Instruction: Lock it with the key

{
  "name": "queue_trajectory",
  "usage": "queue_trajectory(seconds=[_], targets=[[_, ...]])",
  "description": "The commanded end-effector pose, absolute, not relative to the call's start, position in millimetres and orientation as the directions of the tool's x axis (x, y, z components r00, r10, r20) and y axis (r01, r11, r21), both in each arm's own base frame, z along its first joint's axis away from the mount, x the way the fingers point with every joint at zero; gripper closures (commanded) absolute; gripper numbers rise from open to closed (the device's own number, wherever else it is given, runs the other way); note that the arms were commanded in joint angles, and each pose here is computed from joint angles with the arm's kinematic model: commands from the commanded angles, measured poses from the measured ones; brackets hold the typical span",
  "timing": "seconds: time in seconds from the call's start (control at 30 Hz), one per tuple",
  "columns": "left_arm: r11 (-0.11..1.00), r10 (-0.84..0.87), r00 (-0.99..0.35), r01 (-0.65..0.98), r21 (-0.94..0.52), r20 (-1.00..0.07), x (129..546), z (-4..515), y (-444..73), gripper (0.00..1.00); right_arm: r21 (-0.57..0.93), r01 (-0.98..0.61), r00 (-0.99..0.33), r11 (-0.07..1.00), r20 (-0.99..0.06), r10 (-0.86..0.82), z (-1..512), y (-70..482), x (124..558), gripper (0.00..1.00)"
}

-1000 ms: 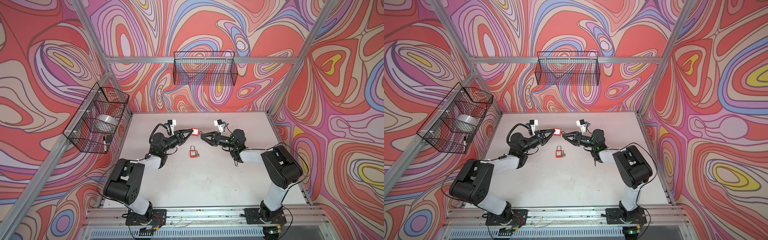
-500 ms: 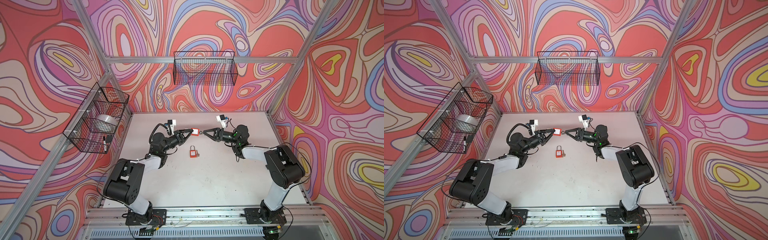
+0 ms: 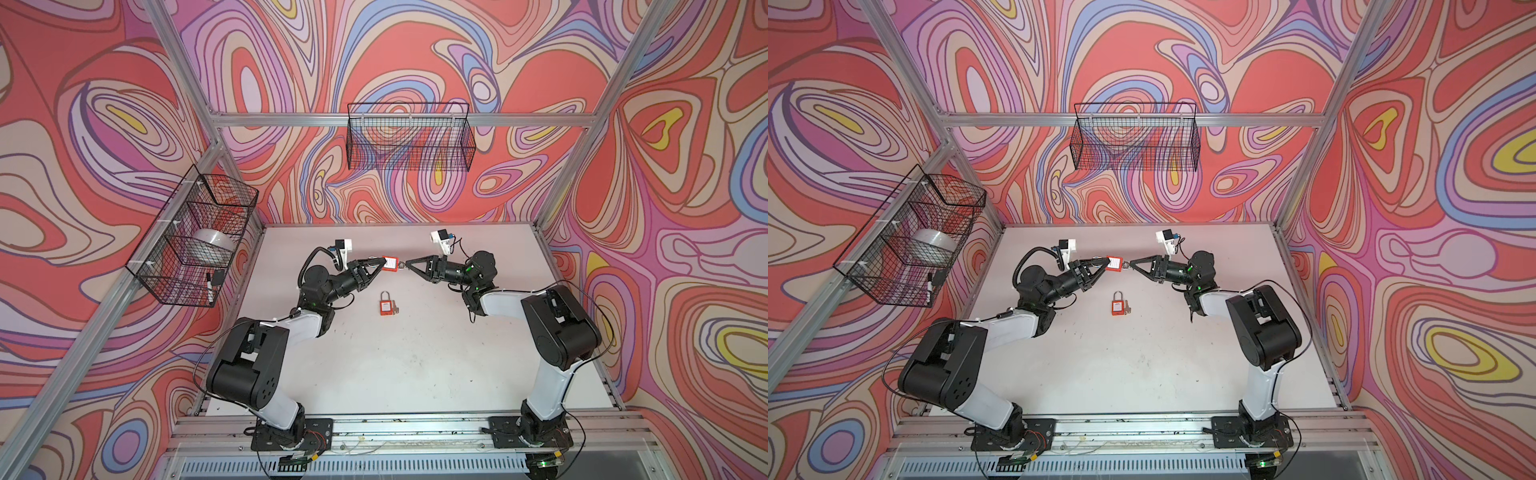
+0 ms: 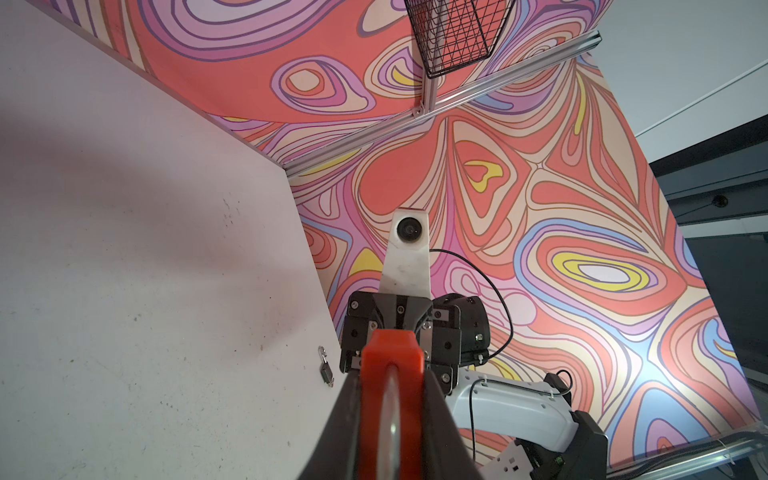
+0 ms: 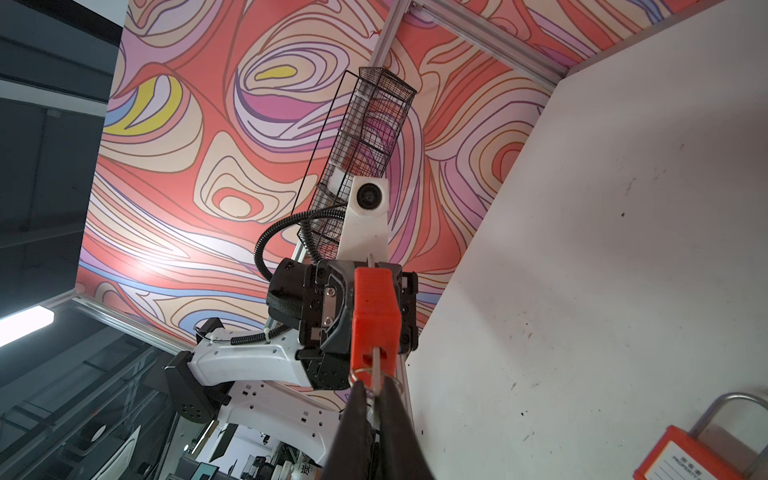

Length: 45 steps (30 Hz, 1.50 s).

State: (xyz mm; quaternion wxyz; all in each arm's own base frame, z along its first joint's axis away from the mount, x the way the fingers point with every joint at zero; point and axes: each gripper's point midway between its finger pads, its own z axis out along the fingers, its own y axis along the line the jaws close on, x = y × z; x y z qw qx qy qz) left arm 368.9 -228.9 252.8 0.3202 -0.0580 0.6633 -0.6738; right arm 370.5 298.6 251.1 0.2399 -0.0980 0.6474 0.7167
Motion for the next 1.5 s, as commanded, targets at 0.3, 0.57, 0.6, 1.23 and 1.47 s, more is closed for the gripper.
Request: queue_trajectory(seconds=[0.3, 0.57, 0.6, 1.23, 1.47], targets=[[0.055, -0.514, -0.753, 0.448, -0.892, -0.410, 364.3, 284.1, -226.9, 1.00, 0.862, -0.501, -0.854, -0.082, -0.476, 0.209, 258.1, 304.8, 367.7, 1.00], [0.065, -0.540, -0.739, 0.439, -0.896, -0.401, 369.5, 283.1, -217.9, 1.00, 0.865, -0.500, -0.840, -0.028, -0.477, 0.259, 249.7, 293.7, 366.9, 1.00], [0.065, -0.541, -0.739, 0.438, -0.897, -0.400, 369.8, 283.0, -216.8, 1.00, 0.865, -0.501, -0.838, -0.025, -0.477, 0.265, 249.6, 291.1, 366.6, 1.00], [0.053, -0.539, -0.743, 0.441, -0.896, -0.397, 369.5, 283.3, -213.0, 1.00, 0.875, -0.483, -0.844, -0.025, -0.457, 0.281, 256.3, 282.7, 377.4, 0.61], [0.048, -0.540, -0.744, 0.440, -0.897, -0.393, 367.7, 284.1, -212.4, 1.00, 0.870, -0.493, -0.847, -0.025, -0.473, 0.241, 254.5, 303.2, 380.6, 0.46]])
